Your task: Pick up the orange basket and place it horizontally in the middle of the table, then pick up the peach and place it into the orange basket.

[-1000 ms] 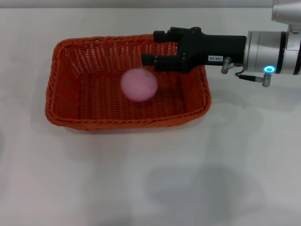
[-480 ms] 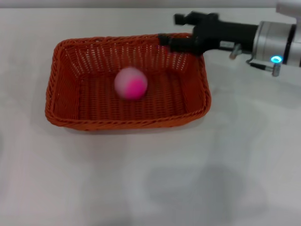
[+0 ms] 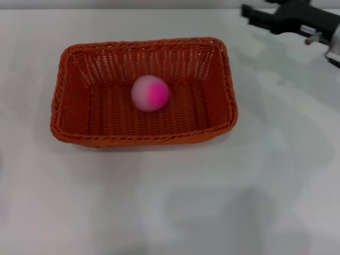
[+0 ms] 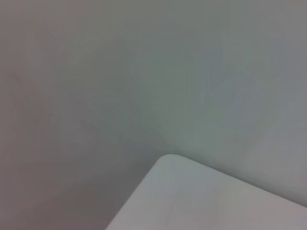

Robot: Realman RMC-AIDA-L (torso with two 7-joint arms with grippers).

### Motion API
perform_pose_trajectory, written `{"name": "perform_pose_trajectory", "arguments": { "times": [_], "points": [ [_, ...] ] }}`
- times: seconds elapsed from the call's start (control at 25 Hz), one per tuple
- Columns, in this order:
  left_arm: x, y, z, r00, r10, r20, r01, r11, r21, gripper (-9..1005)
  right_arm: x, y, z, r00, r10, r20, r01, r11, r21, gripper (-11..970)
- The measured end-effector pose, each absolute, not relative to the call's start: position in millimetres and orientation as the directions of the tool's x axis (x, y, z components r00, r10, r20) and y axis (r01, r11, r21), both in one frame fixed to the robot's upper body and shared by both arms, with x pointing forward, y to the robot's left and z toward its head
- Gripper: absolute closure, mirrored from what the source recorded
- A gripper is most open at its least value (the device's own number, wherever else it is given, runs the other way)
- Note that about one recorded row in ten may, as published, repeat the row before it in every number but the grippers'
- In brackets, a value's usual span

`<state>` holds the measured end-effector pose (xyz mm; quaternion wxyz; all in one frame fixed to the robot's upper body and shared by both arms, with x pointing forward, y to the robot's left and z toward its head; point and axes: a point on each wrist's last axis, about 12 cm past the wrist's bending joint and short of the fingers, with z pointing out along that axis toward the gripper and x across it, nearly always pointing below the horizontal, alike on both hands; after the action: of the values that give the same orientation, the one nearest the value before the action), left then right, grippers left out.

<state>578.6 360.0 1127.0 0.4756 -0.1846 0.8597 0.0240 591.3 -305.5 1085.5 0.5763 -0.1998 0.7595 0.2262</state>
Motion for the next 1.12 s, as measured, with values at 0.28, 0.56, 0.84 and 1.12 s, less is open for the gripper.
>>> {"name": "perform_pose_trajectory", "arguments": {
  "times": [0.28, 0.56, 0.84, 1.12],
  "points": [
    [580, 362, 1114, -0.466, -0.288, -0.837, -0.337, 0.932, -0.133, 134, 586, -339, 1063, -0.227, -0.05, -0.973, -0.364, 0.931, 0.037, 131],
    [582, 364, 1104, -0.399, -0.246, -0.883, -0.305, 0.944, -0.125, 133, 573, -362, 1048, -0.177, 0.003, -0.984, -0.168, 0.985, 0.033, 131],
    [578, 358, 1083, -0.276, -0.143, -0.951, -0.213, 0.973, -0.085, 133, 555, -382, 1029, -0.18, 0.019, -0.983, 0.031, 0.999, 0.014, 131],
    [568, 353, 1056, -0.176, -0.099, -0.979, -0.142, 0.987, -0.074, 133, 544, -387, 1017, -0.209, 0.005, -0.978, 0.107, 0.994, -0.018, 131]
  ]
}}
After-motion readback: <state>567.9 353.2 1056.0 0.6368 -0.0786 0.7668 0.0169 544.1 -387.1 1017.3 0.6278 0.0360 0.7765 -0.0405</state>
